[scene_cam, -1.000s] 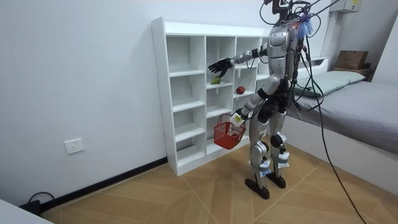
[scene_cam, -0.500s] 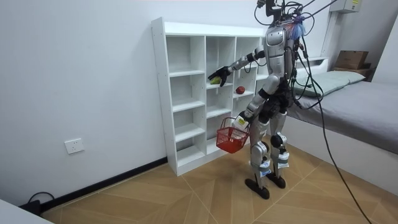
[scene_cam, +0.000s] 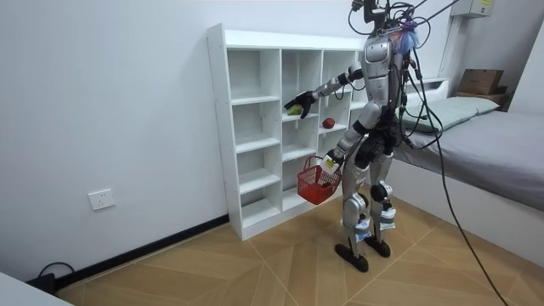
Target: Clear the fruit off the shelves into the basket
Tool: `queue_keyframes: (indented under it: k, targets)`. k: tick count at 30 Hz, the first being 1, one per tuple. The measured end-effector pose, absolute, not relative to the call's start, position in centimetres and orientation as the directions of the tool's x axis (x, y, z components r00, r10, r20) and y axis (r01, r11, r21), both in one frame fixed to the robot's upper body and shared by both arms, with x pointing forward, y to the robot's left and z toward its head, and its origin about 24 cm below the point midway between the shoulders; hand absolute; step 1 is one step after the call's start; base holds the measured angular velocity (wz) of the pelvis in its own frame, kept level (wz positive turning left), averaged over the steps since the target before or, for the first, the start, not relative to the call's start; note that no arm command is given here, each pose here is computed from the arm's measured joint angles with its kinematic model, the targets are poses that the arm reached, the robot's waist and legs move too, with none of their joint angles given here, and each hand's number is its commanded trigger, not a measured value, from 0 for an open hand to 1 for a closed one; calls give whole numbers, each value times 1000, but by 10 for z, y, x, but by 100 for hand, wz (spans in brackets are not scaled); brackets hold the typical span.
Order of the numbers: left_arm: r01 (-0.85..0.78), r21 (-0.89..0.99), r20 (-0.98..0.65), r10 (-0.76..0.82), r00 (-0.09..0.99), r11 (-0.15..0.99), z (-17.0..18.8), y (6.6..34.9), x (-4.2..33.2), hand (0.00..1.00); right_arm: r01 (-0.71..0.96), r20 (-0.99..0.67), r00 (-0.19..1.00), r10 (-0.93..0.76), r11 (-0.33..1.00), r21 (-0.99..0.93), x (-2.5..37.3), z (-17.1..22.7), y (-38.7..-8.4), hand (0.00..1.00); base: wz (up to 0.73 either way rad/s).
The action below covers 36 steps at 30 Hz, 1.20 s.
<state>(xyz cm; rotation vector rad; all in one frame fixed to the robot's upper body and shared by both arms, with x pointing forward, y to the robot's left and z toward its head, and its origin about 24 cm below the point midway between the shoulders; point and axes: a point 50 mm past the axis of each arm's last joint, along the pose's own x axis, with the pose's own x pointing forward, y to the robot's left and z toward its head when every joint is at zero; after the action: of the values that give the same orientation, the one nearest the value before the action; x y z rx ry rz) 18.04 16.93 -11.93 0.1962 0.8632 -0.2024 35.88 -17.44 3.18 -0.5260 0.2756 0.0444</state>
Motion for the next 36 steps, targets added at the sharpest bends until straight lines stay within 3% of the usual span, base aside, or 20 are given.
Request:
queue_keyframes:
  k: [1, 2, 3, 15, 36]
  targets:
    - [254, 89, -768, -96, 634, 963, -119, 169, 180, 100, -112, -272, 962, -30, 865, -490, 359, 31, -175, 45, 0]
    - [254, 90, -768, -96, 634, 963, -119, 169, 181, 100, -111, -268, 963, -28, 865, -490, 359, 32, -175, 96, 0]
    - [254, 90, -768, -96, 634, 963, -119, 169, 181, 100, -111, -267, 963, -28, 865, -490, 359, 32, -175, 100, 0]
    - [256, 84, -759, -105, 643, 963, -117, 165, 185, 100, -133, -216, 976, -6, 772, -621, 358, 32, -169, 100, -1]
    - [272, 72, -769, -120, 628, 960, -120, 160, 181, 100, -78, -234, 970, -61, 837, -542, 360, 34, -176, 100, 0]
